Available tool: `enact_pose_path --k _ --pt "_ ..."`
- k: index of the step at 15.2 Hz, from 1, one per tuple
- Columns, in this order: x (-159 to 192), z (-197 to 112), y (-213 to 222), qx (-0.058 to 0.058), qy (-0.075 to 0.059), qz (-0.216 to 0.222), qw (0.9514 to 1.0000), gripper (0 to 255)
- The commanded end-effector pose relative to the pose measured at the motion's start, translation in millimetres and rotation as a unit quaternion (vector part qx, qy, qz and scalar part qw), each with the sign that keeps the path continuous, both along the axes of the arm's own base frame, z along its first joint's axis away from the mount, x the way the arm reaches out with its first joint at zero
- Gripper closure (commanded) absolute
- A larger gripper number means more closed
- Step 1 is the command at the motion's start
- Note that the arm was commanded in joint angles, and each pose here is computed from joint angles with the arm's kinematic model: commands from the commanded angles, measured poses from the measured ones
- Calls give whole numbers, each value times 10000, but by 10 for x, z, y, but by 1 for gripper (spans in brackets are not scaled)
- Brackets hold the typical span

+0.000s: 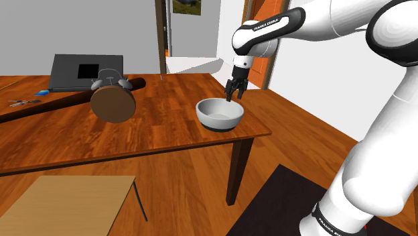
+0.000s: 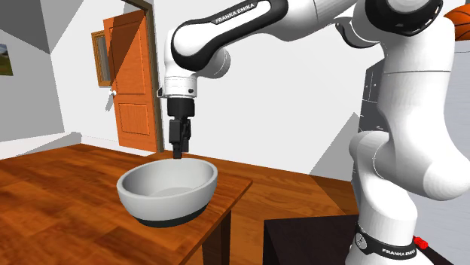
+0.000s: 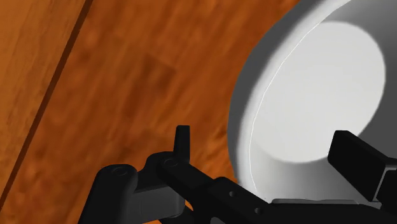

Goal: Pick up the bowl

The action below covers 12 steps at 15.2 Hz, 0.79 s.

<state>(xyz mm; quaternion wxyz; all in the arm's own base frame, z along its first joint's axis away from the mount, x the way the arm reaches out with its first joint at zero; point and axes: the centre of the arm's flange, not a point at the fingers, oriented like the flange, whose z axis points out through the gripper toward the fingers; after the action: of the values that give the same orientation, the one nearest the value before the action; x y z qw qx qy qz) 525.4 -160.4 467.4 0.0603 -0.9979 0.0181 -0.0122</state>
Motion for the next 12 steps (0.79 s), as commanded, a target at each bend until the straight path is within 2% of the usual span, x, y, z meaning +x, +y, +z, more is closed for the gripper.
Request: enact_pose_path --k 1,4,6,7,12 --pt "5 -102 -5 0 -4 -2 10000 0" --pt "5 -291 -5 0 -4 -2 10000 0" --pt "4 -291 -5 0 -4 -2 10000 0" --pt "4 -294 -5 0 -4 -2 10000 255" --pt "7 -293 -3 0 -4 -2 10000 255"
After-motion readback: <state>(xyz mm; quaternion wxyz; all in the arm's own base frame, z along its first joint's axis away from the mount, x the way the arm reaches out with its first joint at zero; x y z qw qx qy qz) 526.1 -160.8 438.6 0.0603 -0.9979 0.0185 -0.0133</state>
